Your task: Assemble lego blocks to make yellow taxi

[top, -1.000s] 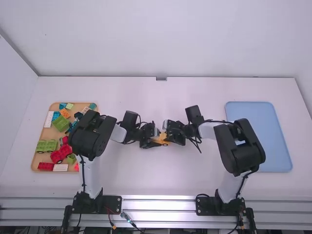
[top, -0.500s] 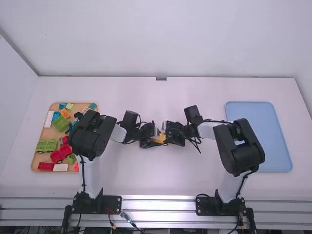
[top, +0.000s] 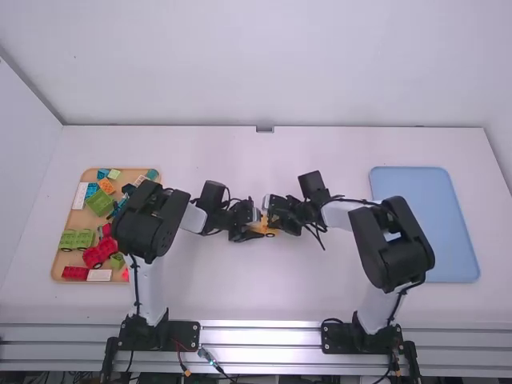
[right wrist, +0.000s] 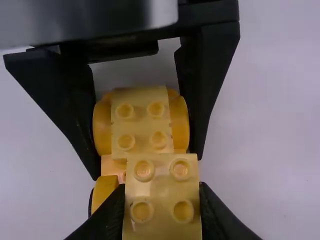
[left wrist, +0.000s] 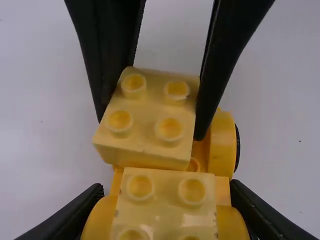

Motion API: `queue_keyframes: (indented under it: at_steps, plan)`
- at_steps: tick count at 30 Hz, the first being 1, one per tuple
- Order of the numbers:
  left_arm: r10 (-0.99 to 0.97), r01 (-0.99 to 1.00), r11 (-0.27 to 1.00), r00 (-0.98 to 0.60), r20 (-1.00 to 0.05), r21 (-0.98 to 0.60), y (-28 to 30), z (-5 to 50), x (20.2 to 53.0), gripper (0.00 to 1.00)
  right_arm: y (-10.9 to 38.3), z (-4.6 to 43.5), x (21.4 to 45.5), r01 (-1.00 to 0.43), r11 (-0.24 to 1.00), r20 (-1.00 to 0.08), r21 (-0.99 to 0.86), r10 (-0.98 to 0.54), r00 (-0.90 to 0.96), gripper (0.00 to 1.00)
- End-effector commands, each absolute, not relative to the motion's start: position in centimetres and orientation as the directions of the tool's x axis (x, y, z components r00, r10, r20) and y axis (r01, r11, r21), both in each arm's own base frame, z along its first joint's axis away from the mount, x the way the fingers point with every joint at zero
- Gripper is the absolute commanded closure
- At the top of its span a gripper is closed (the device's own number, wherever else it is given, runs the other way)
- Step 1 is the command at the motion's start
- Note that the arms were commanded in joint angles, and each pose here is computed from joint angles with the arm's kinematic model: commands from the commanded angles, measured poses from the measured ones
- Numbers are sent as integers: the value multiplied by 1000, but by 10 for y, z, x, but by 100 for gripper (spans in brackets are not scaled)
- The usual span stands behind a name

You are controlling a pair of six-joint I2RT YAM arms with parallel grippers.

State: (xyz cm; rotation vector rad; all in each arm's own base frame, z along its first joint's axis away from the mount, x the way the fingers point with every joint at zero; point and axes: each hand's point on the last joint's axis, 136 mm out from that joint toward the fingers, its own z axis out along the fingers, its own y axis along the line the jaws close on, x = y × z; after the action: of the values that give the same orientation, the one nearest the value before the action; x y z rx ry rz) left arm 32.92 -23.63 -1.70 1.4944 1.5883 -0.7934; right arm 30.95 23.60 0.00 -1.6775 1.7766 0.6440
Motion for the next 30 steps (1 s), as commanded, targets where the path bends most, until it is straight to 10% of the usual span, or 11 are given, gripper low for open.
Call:
queue_keyframes:
  at_steps: [1, 20, 30]
  plan:
    - [520, 995, 80, 11, -854, 62, -239, -32, 316, 41, 235, -18, 299, -997, 79, -664, -28, -747, -40, 75]
    - [520, 994, 87, 8, -854, 63, -237, -32, 318, 41, 236, -16, 282, -1000, -22, -691, -12, -723, 25, 78]
    - [521, 995, 81, 13, -854, 64, -239, -32, 317, 41, 237, -15, 285, -1000, 5, -695, 0, -719, -3, 59]
